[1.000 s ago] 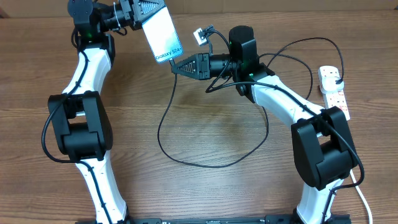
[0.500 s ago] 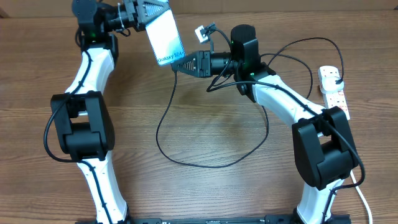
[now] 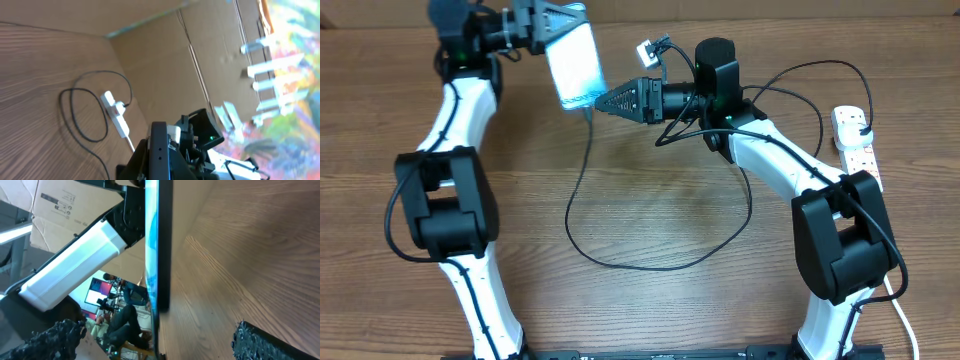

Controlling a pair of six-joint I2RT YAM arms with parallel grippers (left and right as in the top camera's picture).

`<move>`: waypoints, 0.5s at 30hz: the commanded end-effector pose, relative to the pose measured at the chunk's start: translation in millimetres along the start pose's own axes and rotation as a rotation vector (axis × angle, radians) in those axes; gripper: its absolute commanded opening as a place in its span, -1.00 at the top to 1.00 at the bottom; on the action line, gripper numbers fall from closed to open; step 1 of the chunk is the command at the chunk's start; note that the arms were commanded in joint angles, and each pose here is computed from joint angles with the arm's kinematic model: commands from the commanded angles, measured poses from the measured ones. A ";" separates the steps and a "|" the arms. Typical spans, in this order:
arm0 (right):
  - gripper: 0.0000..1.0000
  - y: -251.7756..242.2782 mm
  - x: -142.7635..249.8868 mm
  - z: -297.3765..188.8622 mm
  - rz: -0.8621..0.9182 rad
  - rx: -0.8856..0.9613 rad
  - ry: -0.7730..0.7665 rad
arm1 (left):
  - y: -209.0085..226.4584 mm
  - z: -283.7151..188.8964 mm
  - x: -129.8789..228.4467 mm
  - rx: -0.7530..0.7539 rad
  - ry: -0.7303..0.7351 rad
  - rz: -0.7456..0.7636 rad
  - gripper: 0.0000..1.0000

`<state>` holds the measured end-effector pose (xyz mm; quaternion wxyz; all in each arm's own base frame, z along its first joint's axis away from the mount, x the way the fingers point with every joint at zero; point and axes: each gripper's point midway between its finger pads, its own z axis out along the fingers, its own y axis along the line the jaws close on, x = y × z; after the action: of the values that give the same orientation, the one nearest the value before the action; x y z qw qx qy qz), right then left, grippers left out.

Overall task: Plug charger to phone and switch on socket
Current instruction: 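Open the right gripper and pull it away from the plug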

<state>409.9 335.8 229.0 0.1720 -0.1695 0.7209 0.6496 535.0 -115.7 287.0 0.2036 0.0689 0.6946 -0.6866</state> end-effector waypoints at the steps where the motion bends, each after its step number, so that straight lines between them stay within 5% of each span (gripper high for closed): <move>1: -1.00 5.0 -20.8 -21.0 0.013 0.023 -0.054 | -0.8 -23.2 -5.1 -0.015 -0.014 0.019 0.91; 7: -1.00 -49.7 -26.3 -56.0 0.254 0.213 -0.147 | 0.9 -42.9 -5.1 -0.026 -0.011 0.017 0.91; 15: -1.00 -117.0 15.6 -114.5 0.512 0.663 -0.206 | 3.2 -38.5 -3.0 -0.023 -0.001 0.012 0.91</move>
<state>435.8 235.1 116.1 0.0445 0.1376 0.8619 0.4861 535.0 -68.8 281.3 0.2097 0.0519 0.7024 -0.6782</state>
